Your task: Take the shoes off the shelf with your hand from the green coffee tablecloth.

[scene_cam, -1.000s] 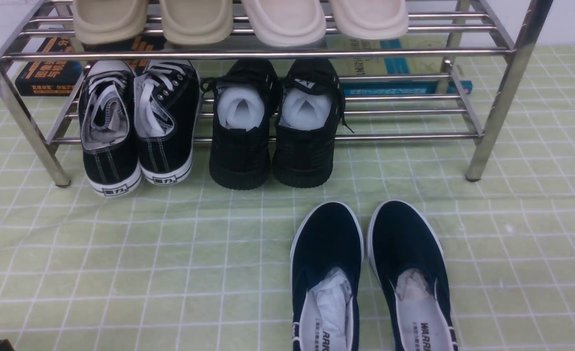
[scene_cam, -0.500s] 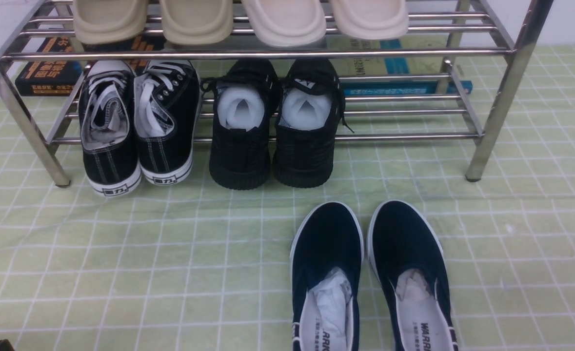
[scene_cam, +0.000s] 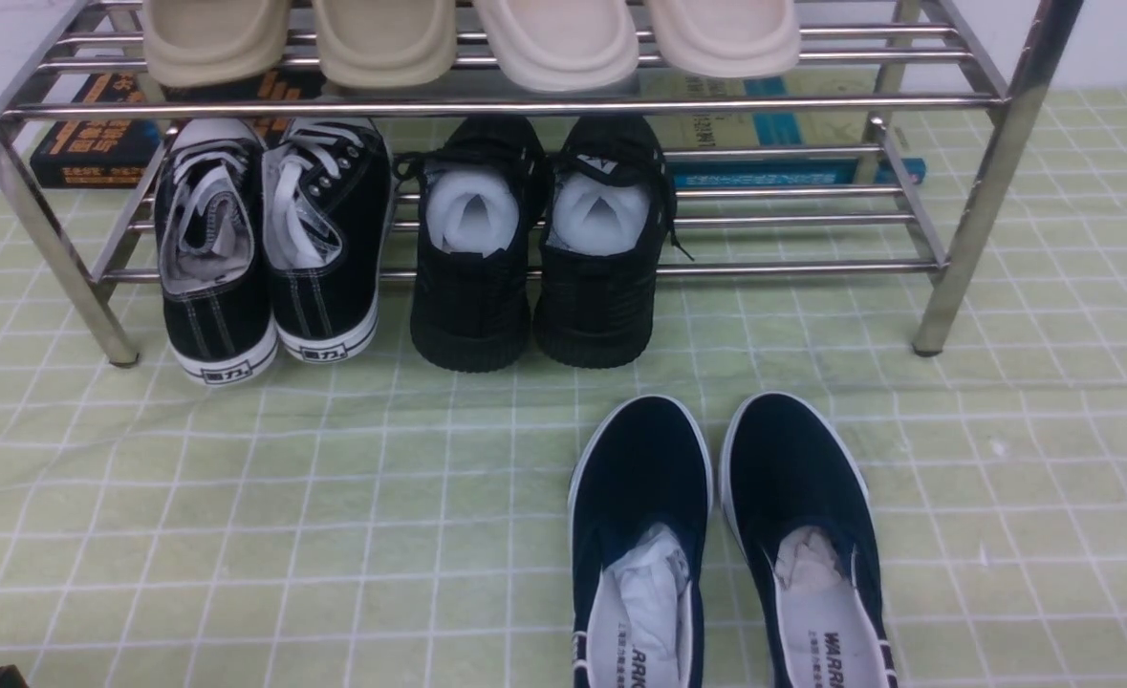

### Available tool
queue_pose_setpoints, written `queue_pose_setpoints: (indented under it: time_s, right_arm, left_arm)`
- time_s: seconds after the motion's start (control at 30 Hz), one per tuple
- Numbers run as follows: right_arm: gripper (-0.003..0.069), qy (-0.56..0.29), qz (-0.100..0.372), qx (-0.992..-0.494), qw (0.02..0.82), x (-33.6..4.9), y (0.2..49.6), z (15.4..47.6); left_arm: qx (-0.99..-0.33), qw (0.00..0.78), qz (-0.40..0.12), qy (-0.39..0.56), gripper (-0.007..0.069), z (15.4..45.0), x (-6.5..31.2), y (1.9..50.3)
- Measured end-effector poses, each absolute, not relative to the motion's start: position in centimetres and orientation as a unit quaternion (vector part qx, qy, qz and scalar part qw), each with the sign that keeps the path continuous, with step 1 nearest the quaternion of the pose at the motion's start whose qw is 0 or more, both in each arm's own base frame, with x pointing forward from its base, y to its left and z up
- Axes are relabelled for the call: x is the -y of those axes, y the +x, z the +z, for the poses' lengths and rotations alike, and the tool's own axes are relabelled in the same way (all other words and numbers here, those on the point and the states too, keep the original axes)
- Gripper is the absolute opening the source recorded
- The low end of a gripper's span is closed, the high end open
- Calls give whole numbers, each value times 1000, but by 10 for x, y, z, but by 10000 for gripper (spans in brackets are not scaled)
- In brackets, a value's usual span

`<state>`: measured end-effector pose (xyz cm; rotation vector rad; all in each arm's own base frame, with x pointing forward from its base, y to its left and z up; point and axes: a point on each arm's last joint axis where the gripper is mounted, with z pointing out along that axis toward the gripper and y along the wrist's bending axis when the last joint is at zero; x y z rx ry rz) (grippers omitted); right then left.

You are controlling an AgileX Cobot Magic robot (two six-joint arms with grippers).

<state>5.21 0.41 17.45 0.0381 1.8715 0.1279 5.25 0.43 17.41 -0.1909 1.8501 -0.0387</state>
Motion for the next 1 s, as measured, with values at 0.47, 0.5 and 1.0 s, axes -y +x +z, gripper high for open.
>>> queue_pose_setpoints:
  time_s: [0.47, 0.5, 1.0]
  right_arm:
    - [60, 47, 28, -805, 591, 0, 52, 174]
    - [61, 47, 28, -805, 591, 0, 52, 174]
    - [85, 47, 28, -805, 590, 0, 52, 174]
  left_arm:
    - [-797, 598, -17, -82, 242, 174, -4, 52]
    - [-797, 598, -17, -82, 242, 174, -4, 52]
    - [-797, 598, -16, -82, 242, 174, -4, 52]
